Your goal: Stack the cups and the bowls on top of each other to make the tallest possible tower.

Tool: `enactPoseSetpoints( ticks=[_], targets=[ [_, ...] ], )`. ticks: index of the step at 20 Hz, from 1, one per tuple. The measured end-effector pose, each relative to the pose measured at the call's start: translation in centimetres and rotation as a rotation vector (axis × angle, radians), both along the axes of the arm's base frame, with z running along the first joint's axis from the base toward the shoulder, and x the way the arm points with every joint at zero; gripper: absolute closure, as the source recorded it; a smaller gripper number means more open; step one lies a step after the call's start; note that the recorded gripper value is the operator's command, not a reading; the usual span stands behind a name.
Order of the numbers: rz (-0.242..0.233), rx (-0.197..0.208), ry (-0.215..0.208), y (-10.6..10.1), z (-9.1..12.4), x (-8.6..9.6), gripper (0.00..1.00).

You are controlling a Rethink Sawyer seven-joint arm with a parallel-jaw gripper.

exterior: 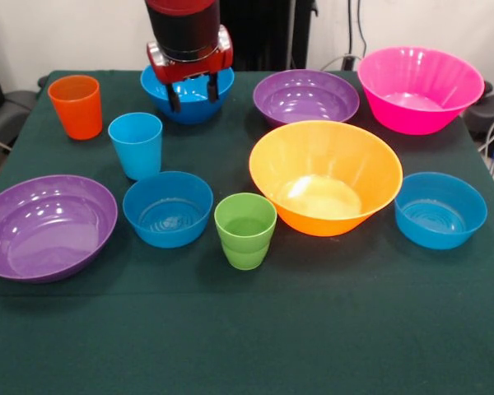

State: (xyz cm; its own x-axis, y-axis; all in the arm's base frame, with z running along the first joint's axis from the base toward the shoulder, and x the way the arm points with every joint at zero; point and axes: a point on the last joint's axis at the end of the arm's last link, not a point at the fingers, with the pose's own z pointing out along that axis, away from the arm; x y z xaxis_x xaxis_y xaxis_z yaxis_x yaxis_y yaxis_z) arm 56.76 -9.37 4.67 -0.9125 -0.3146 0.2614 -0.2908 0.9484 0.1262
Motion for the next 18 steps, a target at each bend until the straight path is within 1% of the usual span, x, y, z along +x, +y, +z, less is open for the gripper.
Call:
enactPoseSetpoints(
  ticks=[2, 7, 18],
  targets=[
    [0.001, -0.001, 0.007, 0.0, 0.1, -0.1, 0.00],
    [0.001, -0.004, 0.004, -0.1, 0.2, 0.0, 0.00],
    [-0.001, -0.044, -0.033, -1.2, 2.4, 0.9, 0.00]
  ],
)
